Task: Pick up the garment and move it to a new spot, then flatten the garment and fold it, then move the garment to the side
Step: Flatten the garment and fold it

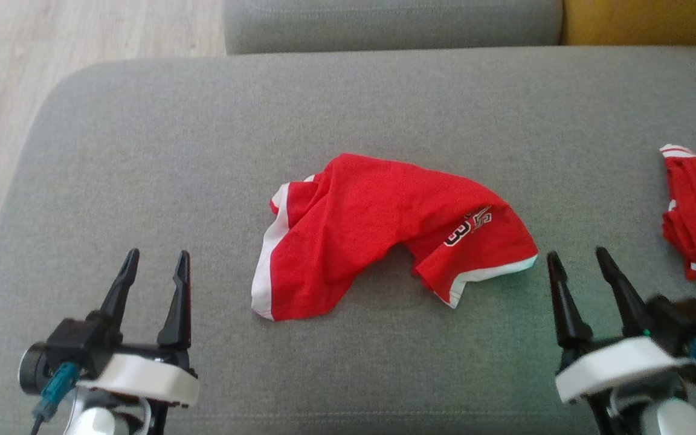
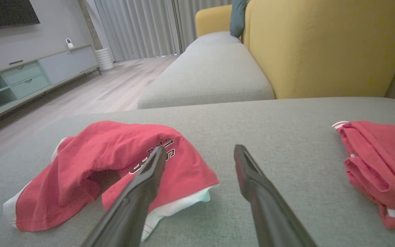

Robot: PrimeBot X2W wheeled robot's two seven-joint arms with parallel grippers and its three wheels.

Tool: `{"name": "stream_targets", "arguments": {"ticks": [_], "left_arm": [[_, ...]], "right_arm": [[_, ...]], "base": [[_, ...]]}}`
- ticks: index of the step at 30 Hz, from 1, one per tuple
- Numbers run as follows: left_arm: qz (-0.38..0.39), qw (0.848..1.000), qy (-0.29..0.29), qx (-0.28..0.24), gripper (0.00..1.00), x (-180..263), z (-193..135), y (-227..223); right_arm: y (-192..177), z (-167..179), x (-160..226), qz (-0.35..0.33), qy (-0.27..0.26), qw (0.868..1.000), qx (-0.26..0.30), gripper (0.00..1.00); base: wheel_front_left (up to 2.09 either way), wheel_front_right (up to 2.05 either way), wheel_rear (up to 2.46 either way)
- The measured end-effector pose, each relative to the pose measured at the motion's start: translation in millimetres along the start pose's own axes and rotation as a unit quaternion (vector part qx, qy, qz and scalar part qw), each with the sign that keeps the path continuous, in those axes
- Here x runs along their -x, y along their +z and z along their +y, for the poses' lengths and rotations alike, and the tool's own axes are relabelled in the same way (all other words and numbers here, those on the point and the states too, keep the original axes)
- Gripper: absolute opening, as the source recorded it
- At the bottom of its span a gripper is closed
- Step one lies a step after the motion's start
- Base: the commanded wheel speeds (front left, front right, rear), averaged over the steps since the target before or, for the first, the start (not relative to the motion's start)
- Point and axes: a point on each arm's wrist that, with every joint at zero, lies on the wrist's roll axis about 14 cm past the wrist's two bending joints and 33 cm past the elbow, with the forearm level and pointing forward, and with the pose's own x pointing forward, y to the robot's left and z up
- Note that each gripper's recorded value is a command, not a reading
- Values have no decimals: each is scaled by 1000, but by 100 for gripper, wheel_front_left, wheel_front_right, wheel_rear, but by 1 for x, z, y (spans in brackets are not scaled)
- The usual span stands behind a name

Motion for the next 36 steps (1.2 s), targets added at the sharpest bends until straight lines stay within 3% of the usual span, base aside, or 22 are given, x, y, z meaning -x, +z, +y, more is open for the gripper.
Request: {"name": "stream_targets", "arguments": {"ticks": [4, 8, 13, 20, 25, 27, 31, 36], "left_arm": [[3, 1000, -3, 3, 100, -6, 0, -2], [-7, 1000, -7, 7, 100, -23, -1, 2], [-8, 1000, -3, 5, 100, -33, 3, 1], [0, 1000, 8, 9, 100, -34, 10, -5], [1, 1000, 12, 11, 100, -35, 13, -6], [2, 1000, 11, 13, 100, -35, 12, -7], [2, 1000, 10, 12, 100, -36, 11, -7], [-5, 1000, 8, 15, 100, -38, 10, -4]], "right_arm": [[-7, 6, -16, 27, 13, 1000, 0, 100], [-6, 25, -57, 71, 61, 996, 14, 100], [-17, 39, -92, 147, 107, 982, 51, 100], [-58, 40, -108, 299, 133, 940, 93, 100], [-88, 38, -92, 393, 139, 906, 76, 100], [-89, 40, -91, 397, 144, 904, 66, 0], [-80, 46, -93, 375, 154, 913, 48, 0], [-35, 51, -106, 262, 160, 951, 24, 0]], "base": [[0, 0, 0], [0, 0, 0], [0, 0, 0], [0, 0, 0], [0, 0, 0], [0, 0, 0], [0, 0, 0], [0, 0, 0]]}}
